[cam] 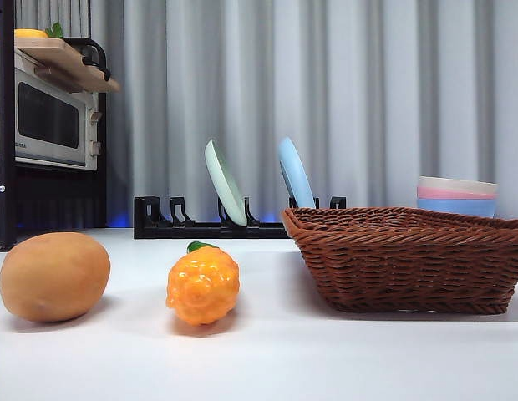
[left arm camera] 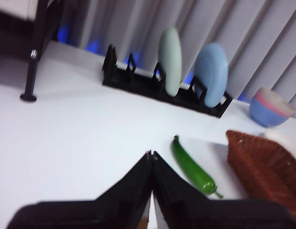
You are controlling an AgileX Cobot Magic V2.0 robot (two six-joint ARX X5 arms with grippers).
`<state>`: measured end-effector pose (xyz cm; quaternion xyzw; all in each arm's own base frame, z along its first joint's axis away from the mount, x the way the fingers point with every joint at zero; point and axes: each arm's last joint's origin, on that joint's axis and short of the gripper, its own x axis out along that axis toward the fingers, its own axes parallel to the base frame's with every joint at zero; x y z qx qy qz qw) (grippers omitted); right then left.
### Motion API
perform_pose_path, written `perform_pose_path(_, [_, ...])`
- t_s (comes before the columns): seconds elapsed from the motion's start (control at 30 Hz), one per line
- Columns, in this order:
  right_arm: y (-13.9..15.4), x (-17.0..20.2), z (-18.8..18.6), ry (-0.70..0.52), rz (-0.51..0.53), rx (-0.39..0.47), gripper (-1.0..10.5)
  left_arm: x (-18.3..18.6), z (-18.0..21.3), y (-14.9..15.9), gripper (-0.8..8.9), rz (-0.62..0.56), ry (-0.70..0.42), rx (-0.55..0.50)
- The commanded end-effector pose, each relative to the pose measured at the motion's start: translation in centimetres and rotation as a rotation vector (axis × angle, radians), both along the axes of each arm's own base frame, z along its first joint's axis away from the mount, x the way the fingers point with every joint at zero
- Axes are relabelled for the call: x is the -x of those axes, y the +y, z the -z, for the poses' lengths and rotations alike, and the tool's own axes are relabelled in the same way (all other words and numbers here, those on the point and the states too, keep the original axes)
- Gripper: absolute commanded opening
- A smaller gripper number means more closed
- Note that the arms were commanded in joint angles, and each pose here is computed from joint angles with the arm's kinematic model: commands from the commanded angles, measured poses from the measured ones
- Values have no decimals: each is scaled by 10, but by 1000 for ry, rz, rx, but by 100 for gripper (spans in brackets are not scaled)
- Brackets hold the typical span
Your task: Pick up the basket,pick up the corn from the table,pick up the potato from the table,pick up the cucumber from the table,put all items into the basket
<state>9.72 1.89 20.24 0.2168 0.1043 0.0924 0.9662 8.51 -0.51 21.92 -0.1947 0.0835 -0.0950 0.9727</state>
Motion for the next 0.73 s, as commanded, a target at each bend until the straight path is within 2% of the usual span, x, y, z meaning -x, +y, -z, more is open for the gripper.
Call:
perform_pose_path(0.03, [1,-7,-20,6,-10,58,-11,-4,-19,0,-8,11,16,-36])
perform_pose_path(0.2, [5,-26,-54,56,-28,130,-11,-16,-53,-1,-8,81,80,-124])
perform_pose_path(0.37, [10,-54,-82,166,-65,230,-11,-36,-79,-3,-8,197,191,-190])
perform_pose_path(0.53, [19,-85,-94,326,-251,312,3,-57,-94,-5,7,309,267,-214])
perform_pose_path(0.6, [23,-97,-95,375,-310,319,78,-64,-97,-5,95,325,287,-205])
perform_pose_path(0.67, [25,-109,-94,413,-333,318,271,-69,-97,-5,276,325,300,-203])
perform_pose_path(0.73, [28,-121,-90,443,-343,327,353,-71,-96,-5,348,326,308,-200])
